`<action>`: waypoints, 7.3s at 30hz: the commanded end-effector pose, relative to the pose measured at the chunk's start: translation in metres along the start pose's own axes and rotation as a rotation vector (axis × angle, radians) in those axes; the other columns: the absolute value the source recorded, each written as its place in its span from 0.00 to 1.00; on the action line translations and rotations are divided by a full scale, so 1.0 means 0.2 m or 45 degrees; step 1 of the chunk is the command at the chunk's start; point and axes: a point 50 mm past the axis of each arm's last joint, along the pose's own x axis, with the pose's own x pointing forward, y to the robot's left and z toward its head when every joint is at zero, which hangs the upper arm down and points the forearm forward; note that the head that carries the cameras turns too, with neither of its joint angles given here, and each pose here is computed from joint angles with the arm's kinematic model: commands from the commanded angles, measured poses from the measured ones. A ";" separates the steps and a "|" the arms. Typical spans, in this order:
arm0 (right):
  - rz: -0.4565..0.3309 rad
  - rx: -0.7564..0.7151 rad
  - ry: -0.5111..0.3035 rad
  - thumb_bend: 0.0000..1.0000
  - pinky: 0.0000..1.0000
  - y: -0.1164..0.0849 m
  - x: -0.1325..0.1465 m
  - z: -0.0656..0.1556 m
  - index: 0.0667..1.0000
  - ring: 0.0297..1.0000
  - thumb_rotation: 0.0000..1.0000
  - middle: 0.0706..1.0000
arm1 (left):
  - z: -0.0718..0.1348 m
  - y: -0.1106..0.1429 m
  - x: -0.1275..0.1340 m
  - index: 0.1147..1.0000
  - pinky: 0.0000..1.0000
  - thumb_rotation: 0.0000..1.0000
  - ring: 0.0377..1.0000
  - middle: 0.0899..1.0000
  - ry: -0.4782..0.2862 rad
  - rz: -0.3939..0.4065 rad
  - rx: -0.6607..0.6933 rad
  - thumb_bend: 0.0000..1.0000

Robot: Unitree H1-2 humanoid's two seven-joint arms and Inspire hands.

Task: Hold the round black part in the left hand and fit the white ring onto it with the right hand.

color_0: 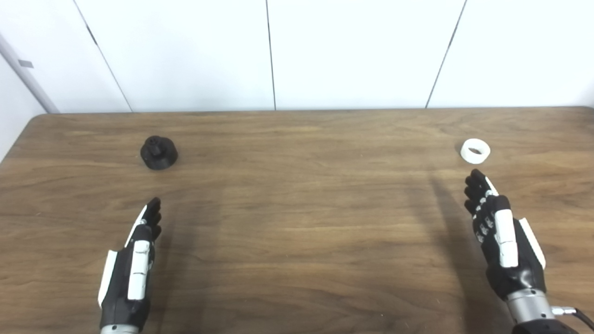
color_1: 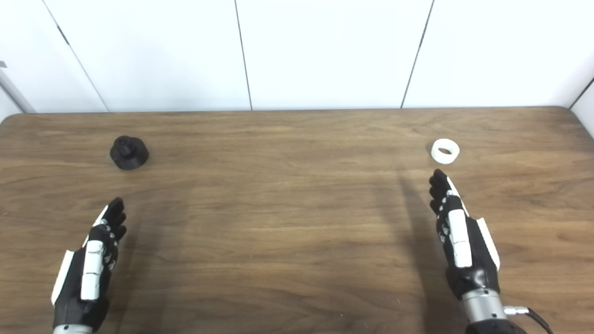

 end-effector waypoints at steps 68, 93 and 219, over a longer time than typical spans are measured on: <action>0.024 -0.040 -0.005 0.49 1.00 -0.09 -0.15 -0.24 0.97 1.00 1.00 0.97 | 0.20 -0.01 0.14 0.88 0.92 0.23 0.94 0.91 -0.200 0.207 0.350 0.82; 0.059 0.008 0.031 0.59 1.00 -0.07 -0.14 -0.21 1.00 1.00 1.00 1.00 | 0.40 0.25 0.78 0.84 1.00 0.40 0.95 0.90 -0.126 0.373 1.166 0.95; 0.034 -0.042 0.054 0.57 1.00 0.03 -0.20 -0.15 0.96 0.97 1.00 0.95 | 0.35 -0.01 0.96 0.42 1.00 0.05 0.92 0.78 -0.177 0.025 1.285 0.52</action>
